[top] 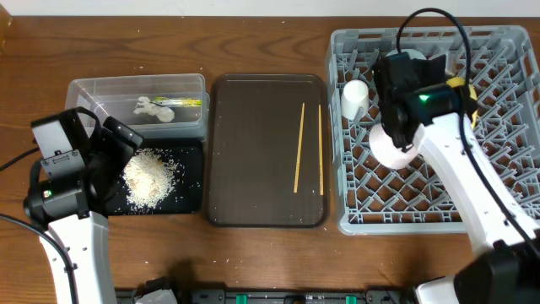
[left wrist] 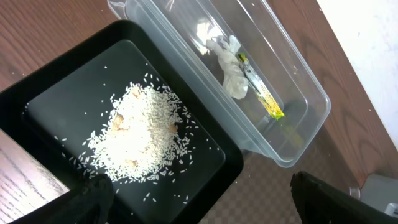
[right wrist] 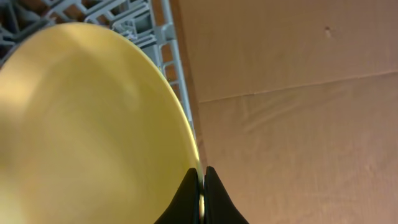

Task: Sort waste into correct bins and load items into the dishwasher rack
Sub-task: 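Stand the yellow plate upright in the rack's right side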

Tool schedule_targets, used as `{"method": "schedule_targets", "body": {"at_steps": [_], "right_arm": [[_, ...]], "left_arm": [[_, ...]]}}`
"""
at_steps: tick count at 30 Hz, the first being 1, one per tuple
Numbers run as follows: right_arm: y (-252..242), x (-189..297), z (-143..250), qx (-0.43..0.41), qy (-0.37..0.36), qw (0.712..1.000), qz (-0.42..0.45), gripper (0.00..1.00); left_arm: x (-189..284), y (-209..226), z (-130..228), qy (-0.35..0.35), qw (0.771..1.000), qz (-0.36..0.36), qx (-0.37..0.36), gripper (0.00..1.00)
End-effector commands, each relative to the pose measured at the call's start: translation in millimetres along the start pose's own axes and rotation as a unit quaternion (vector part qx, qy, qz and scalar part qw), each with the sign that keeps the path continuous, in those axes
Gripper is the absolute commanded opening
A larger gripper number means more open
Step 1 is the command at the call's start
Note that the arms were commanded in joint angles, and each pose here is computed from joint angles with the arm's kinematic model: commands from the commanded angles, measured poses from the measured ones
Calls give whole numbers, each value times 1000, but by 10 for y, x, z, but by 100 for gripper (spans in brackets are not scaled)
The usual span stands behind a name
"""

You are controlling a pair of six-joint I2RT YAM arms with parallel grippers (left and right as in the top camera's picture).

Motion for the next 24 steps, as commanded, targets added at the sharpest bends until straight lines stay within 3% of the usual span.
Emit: {"method": "schedule_targets", "body": {"at_steps": [1,8,15,19,24], "right_arm": [[84,-75,-28,-4,6,1000,17,1],[230,-130,-118,27,-1,1000,14,1],[240,-124,-297,51,-33,998,14,27],[230,-108,-429,38,-58,997,16,50],[217,-98,-496,15,-70,997,17,56]], "left_arm": [[31,-9,-39,-8,1000,0,2,94],[31,-9,-39,-8,1000,0,2,94],[31,-9,-39,-8,1000,0,2,94],[31,-9,-39,-8,1000,0,2,94],[31,-9,-39,-8,1000,0,2,94]]}}
Point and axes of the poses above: each gripper's point midway between its finger pads, its own x axis back along the fingers, its own y axis along the line the jaws close on, z = x × y, the point moved 10 cm from there along x, back along the fingers, and after that the axes turned 3 degrees about -x, right-handed, at the moved point
